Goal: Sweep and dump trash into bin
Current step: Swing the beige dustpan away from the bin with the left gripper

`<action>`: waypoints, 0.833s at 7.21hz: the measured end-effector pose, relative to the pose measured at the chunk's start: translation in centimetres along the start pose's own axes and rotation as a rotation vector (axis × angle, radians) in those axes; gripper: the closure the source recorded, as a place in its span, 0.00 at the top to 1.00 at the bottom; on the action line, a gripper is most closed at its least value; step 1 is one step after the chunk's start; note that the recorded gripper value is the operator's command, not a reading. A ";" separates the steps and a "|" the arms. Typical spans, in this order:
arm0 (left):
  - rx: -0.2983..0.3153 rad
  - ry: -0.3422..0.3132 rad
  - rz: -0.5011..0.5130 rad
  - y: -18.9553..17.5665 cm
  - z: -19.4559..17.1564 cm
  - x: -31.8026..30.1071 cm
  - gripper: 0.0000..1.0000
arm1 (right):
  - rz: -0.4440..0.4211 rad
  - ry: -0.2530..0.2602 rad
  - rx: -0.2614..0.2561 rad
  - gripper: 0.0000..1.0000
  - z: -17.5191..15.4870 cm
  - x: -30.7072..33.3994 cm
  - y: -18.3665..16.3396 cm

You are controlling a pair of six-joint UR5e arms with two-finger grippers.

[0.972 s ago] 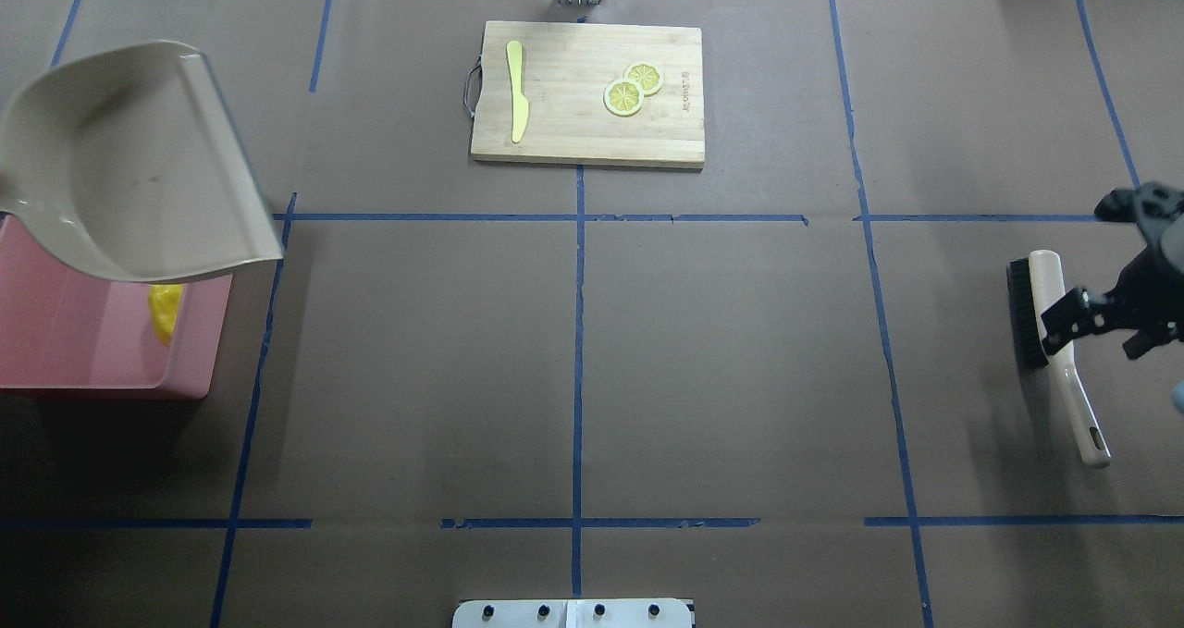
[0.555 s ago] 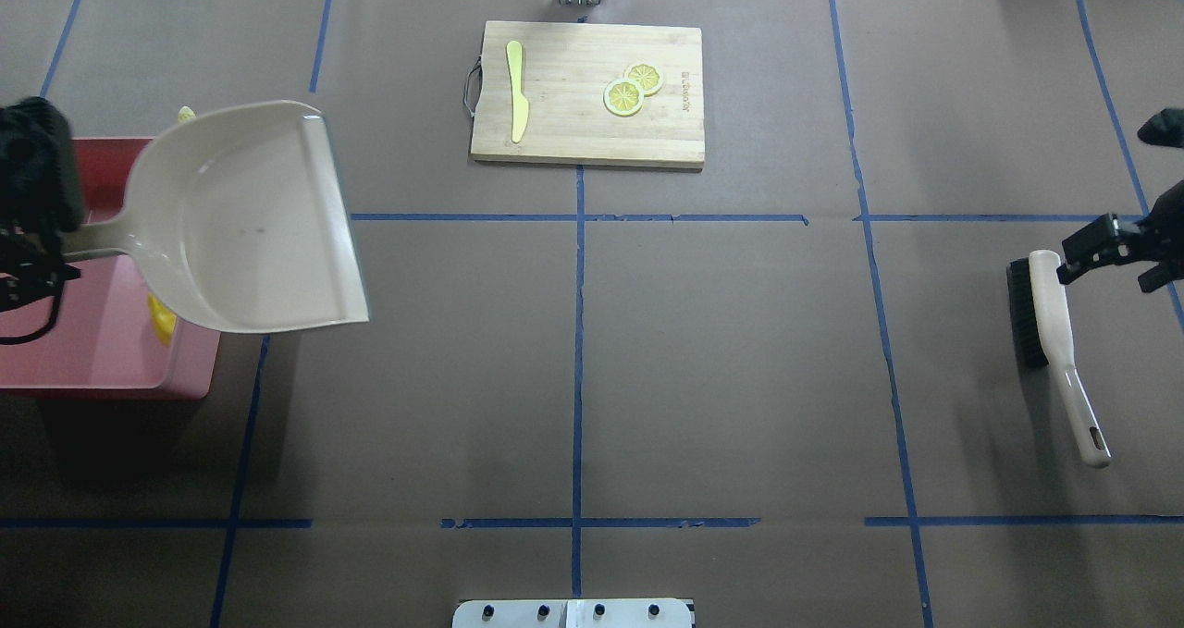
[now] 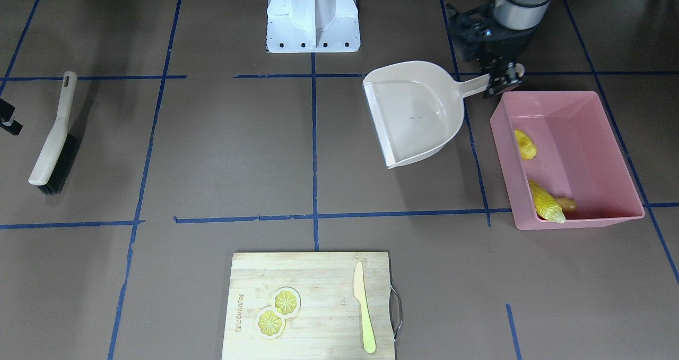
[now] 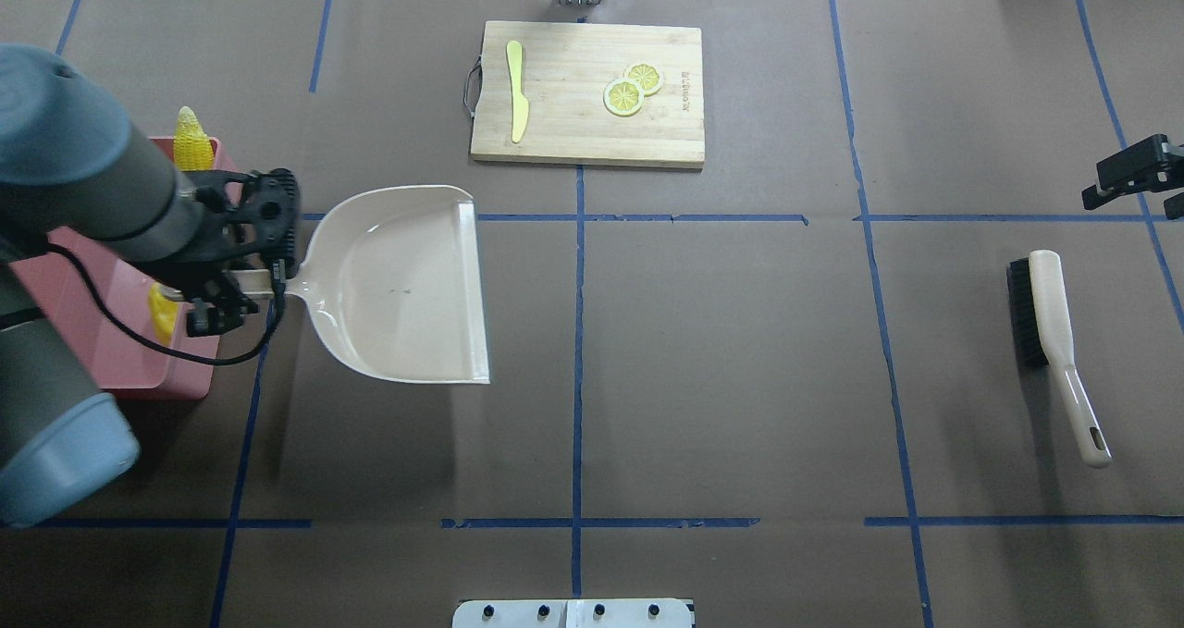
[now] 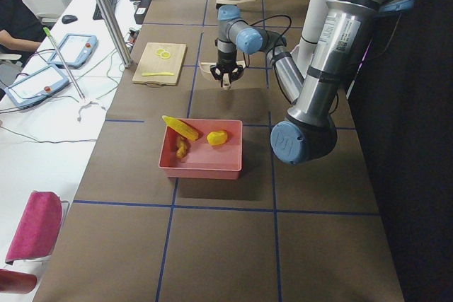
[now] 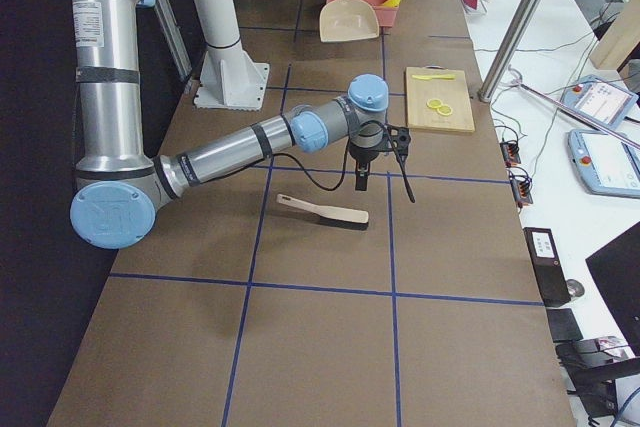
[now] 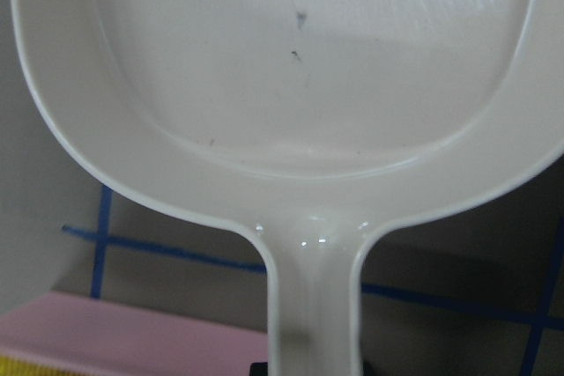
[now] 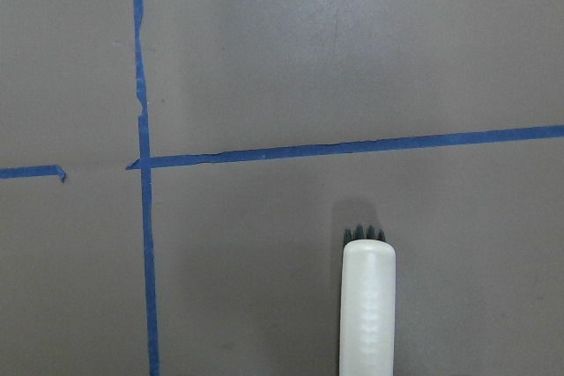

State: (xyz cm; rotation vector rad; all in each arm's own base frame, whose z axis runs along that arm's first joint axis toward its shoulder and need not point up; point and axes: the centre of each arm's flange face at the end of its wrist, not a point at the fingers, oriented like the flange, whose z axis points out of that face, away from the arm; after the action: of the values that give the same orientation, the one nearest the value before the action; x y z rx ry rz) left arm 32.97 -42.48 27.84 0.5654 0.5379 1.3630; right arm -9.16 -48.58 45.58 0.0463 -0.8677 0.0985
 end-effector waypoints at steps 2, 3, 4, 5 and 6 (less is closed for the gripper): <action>0.053 -0.001 0.046 -2.7 3.8 -1.1 0.00 | -0.004 -0.007 0.006 1.00 -0.4 -0.2 -0.2; 0.066 0.004 0.065 -4.0 5.6 -1.2 0.00 | -0.004 -0.007 0.007 1.00 -0.4 -0.2 -0.2; 0.069 0.009 0.075 -4.8 7.2 -1.5 0.00 | -0.004 -0.005 0.008 1.00 -0.4 -0.2 -0.3; 0.065 0.015 0.081 -5.1 8.5 -1.6 0.00 | -0.004 -0.004 0.008 1.00 -0.3 -0.2 -0.3; 0.063 0.018 0.085 -5.3 9.2 -1.5 0.00 | -0.004 -0.004 0.009 1.00 -0.4 -0.2 -0.3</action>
State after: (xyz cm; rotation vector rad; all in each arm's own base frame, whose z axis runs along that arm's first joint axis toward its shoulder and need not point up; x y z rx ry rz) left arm 42.70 -45.21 31.30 0.6333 0.5786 1.4365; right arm -8.97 -48.83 45.19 0.0562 -0.8714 0.0983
